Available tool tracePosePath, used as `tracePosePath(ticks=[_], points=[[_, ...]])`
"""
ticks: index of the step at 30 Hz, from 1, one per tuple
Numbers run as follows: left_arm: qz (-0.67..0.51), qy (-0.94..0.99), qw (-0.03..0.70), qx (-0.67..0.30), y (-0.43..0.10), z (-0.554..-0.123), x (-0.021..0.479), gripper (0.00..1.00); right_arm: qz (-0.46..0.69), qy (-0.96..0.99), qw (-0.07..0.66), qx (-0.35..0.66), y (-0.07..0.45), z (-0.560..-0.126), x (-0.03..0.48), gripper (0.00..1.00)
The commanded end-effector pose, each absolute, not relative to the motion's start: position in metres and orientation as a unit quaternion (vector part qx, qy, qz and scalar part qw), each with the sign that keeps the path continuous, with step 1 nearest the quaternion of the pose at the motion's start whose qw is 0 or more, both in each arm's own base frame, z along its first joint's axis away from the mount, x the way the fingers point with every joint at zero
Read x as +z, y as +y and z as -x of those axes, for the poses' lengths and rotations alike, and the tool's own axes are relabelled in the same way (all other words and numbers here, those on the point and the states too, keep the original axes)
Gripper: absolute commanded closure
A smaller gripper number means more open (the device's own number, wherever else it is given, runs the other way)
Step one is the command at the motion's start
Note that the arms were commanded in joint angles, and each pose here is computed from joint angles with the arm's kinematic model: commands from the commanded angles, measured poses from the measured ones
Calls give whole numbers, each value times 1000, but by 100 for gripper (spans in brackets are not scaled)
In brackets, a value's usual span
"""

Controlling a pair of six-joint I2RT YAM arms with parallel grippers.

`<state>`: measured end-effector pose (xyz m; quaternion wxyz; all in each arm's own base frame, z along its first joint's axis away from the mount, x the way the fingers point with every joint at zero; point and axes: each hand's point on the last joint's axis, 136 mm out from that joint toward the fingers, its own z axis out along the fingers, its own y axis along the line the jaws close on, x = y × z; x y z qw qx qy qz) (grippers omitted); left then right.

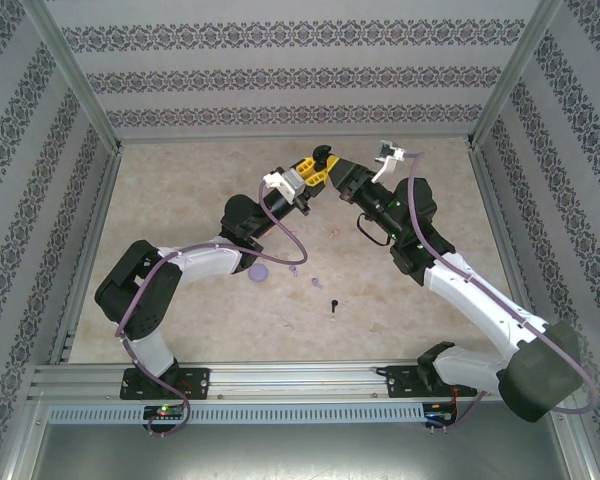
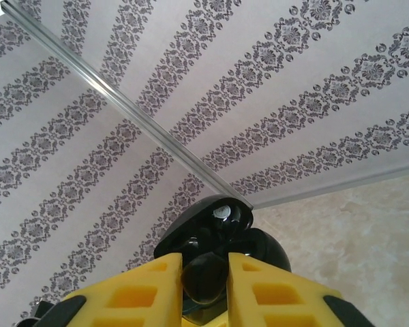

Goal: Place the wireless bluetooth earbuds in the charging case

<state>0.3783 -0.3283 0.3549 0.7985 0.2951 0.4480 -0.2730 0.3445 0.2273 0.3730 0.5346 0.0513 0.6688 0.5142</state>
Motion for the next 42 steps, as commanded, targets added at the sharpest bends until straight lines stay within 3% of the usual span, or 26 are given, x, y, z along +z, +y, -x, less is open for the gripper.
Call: tracePosePath(ticks=[1,9,23,29,32,34,42], points=[[-255,398,834,-285,-318,-371,396,100,-43,684,523,506,233,-339,362,73],[-260,403,825,-298,-322,-370,391,100,-44,679,529,507,233,-342,372,59],[-259,423,814,-304,-325,-375,377,100,-25,657,540,525,225,-327,411,11],[-259,434,807,-304,-326,-377,368,100,-22,657,538,527,214,-315,429,8],[-261,441,803,-305,-326,-377,361,100,-37,676,538,502,199,-316,428,14],[-266,446,798,-306,-327,-376,356,100,-46,706,520,478,191,-321,416,25],[-302,469,769,-311,-329,-369,333,100,-34,815,425,394,187,-335,361,96]])
